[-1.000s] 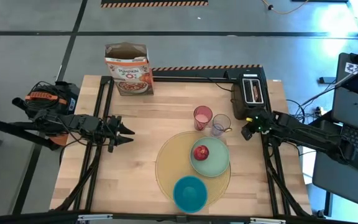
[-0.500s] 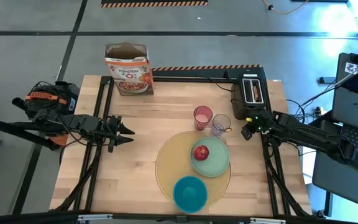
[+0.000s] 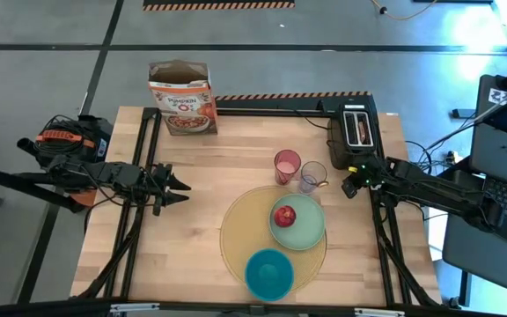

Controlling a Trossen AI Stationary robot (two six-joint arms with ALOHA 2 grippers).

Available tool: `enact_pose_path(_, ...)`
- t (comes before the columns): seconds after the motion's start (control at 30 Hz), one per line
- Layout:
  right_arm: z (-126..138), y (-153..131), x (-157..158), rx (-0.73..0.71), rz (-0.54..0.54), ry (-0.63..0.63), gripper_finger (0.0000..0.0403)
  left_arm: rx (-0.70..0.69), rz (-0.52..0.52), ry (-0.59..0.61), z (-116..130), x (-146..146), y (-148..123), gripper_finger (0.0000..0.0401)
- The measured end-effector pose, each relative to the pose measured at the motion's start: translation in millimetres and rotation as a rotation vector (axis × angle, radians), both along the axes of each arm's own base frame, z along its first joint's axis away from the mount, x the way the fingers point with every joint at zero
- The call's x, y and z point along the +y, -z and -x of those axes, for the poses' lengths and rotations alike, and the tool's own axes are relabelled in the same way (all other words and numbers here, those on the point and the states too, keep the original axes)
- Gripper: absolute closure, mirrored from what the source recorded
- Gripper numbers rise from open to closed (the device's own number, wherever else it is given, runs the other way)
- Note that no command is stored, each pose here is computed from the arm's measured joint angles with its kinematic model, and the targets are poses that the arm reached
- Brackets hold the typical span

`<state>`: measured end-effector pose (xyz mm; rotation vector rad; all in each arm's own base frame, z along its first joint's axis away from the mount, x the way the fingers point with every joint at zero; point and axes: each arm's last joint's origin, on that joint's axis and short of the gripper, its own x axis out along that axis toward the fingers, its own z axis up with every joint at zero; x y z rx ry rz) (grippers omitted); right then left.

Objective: Arrange a breakfast setting
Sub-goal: Move the cereal box to the center

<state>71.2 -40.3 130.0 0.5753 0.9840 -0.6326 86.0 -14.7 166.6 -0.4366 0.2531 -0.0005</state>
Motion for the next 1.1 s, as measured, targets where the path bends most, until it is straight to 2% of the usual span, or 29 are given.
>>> enact_pose_path(0.43,-0.6,-0.3,-0.3,-0.008,0.001,0.006,0.0346,-0.011,-0.043,-0.175,0.1,5.2,-0.3,0.0222)
enact_pose_path(0.5,-1.1,-0.4,0.6,-0.026,-0.030,-0.007,0.0346,-0.012,-0.045,-0.187,0.1,5.5,-0.4,0.0222)
enact_pose_path(0.67,-3.7,-1.8,6.1,-0.111,-0.177,-0.132,0.0346,-0.012,-0.045,-0.187,0.1,5.5,-0.4,0.0222)
enact_pose_path(0.83,-5.8,-8.1,8.4,-0.167,-0.227,-0.235,0.0346,-0.014,-0.045,-0.188,0.1,5.5,-0.6,0.0222)
enact_pose_path(0.97,-9.1,-20.4,10.9,-0.272,-0.280,-0.349,0.0346,-0.017,-0.044,-0.188,0.0,5.5,-0.8,0.0222)
enact_pose_path(1.1,-11.7,-46.0,12.0,-0.395,-0.252,-0.451,0.0346,-0.017,-0.044,-0.188,0.0,5.5,-0.8,0.0222)
